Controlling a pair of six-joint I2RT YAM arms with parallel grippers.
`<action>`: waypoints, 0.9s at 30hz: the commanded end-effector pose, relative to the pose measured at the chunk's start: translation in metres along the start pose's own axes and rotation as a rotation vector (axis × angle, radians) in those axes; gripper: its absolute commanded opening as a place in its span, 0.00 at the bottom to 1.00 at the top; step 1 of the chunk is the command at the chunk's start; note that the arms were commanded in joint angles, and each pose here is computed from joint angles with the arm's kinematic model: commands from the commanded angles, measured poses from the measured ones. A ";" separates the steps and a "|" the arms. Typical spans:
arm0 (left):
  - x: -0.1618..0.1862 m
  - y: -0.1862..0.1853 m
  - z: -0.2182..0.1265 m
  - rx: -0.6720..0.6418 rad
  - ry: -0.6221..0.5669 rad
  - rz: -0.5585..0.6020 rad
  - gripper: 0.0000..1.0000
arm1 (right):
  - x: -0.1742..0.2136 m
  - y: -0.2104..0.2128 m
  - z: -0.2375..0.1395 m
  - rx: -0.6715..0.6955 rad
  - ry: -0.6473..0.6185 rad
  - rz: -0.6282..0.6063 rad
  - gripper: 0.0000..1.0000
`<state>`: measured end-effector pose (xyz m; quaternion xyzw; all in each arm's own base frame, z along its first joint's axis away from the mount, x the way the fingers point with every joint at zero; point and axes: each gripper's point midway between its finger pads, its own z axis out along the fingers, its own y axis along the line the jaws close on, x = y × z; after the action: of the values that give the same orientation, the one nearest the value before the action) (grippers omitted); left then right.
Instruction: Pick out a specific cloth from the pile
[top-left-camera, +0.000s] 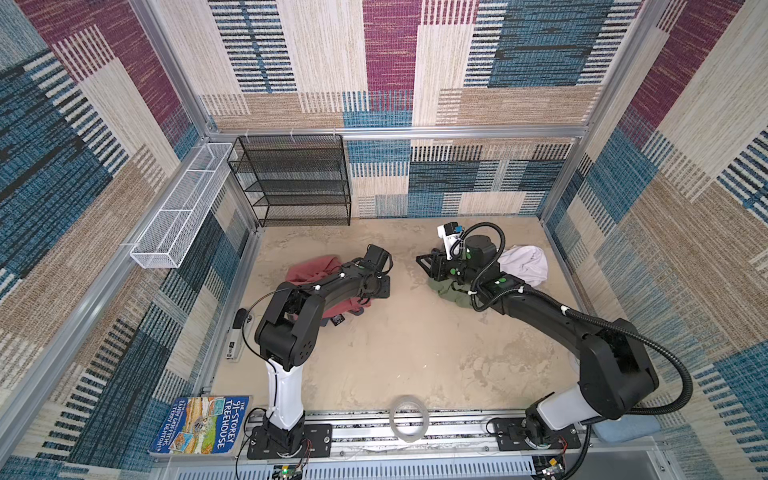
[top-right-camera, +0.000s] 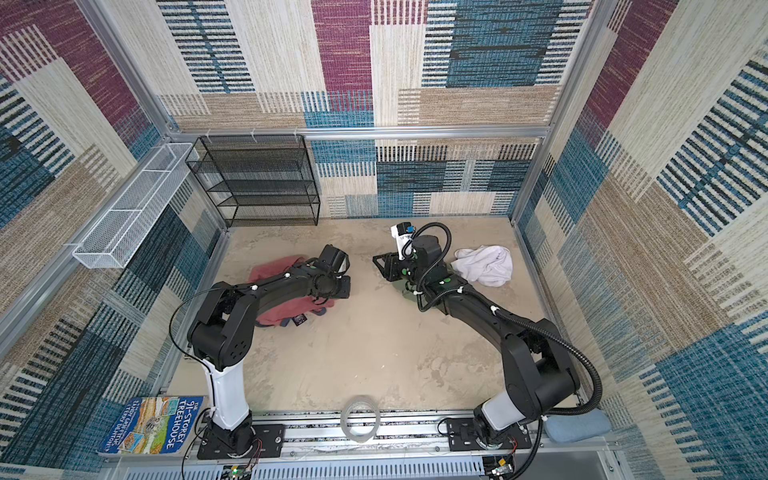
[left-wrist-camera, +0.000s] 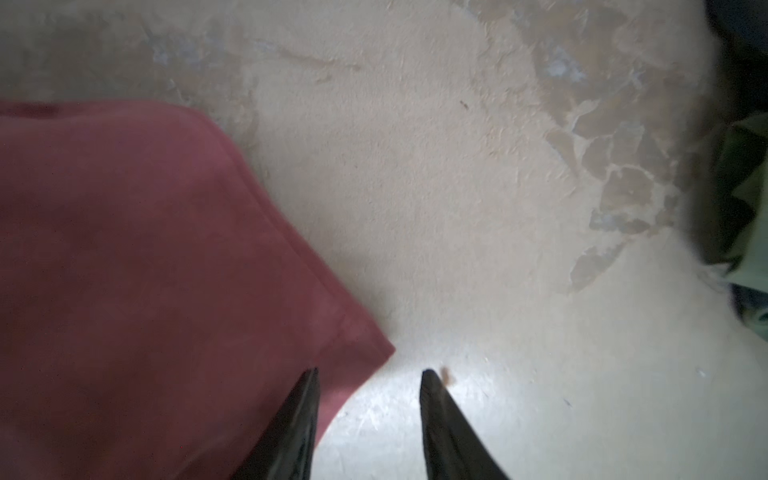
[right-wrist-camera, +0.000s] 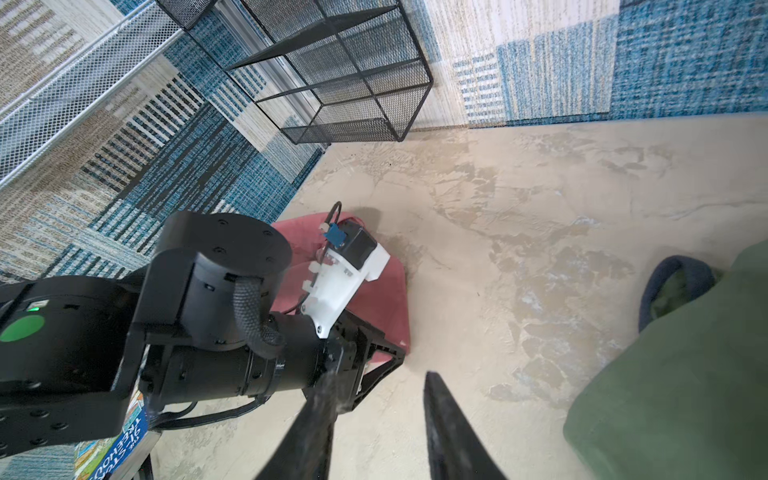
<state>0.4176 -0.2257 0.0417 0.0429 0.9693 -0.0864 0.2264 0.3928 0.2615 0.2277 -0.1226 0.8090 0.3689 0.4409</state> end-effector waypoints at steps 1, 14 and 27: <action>0.002 0.005 0.006 -0.033 0.011 -0.014 0.43 | -0.004 0.001 -0.002 0.000 -0.015 -0.014 0.38; 0.026 0.025 0.030 -0.150 0.121 0.003 0.00 | -0.013 0.010 -0.009 -0.026 -0.040 -0.033 0.39; -0.023 0.005 -0.054 -0.023 -0.115 -0.013 0.00 | -0.015 0.008 -0.022 0.012 -0.059 -0.035 0.39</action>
<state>0.4141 -0.2111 0.0777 0.0325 0.9630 -0.0631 0.2598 0.3813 0.2523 0.2448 -0.1247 0.8006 0.3658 0.4579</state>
